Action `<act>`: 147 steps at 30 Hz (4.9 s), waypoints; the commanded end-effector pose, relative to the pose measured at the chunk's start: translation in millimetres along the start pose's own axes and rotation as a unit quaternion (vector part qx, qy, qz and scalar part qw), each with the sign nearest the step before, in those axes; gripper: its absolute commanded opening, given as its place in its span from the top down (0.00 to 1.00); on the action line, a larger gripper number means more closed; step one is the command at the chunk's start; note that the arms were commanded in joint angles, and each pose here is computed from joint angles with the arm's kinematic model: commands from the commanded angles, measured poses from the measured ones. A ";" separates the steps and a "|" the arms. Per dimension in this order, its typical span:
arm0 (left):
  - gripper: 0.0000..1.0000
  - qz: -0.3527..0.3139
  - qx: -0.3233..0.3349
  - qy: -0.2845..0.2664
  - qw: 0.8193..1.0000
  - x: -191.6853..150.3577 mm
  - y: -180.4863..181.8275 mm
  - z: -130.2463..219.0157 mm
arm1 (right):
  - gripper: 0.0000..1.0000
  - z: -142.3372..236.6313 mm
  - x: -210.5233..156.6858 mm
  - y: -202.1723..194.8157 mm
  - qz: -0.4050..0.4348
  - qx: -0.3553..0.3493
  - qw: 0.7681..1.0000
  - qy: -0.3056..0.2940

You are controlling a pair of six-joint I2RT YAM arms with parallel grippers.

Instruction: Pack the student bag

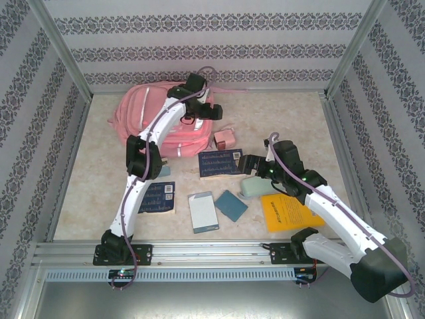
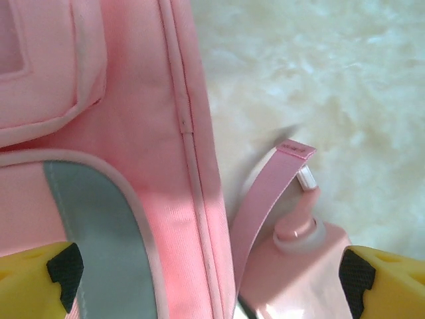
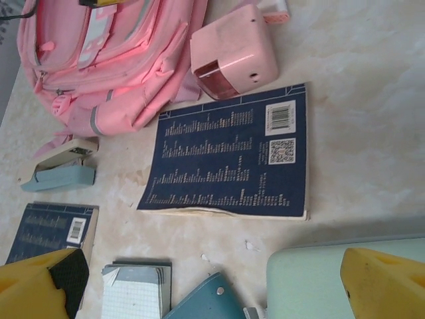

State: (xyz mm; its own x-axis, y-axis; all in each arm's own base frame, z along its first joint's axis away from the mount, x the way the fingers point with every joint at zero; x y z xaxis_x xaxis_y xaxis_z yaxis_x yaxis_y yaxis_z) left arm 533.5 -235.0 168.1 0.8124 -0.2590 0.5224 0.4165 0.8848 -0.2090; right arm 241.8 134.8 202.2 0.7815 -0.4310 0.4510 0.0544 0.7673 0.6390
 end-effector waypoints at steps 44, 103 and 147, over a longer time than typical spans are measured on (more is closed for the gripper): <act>0.00 0.266 0.117 -0.203 0.935 -199.1 40.5 273.1 | 0.31 -264.1 -32.2 119.0 -0.296 -0.055 0.952 0.059; 0.02 0.239 0.129 -0.227 0.935 -208.7 43.8 267.1 | 0.45 -94.9 159.9 57.8 0.017 -0.175 0.984 -0.006; 0.08 0.038 -0.028 -0.170 0.984 -163.8 -47.2 233.4 | 1.00 -107.9 239.4 107.3 -0.065 0.071 0.995 0.021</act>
State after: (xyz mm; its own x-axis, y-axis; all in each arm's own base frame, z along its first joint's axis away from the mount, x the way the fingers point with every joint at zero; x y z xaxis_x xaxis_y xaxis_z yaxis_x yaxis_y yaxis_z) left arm 291.1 -132.9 282.8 0.6742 0.0468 0.7371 0.3300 0.8738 -0.3573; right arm 512.4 172.6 219.8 0.8861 -0.3969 0.2394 0.1406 0.7223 0.6771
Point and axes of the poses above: each hand's point on the last joint's axis, 136 mm out from that joint toward the fingers, its own z axis back along the fingers, its own y axis along the line the jaws close on, x = y × z, the point moved 5 cm from there along z, back along the fingers, and after that the axes turned 14 degrees about -z, right-handed, at the moved point
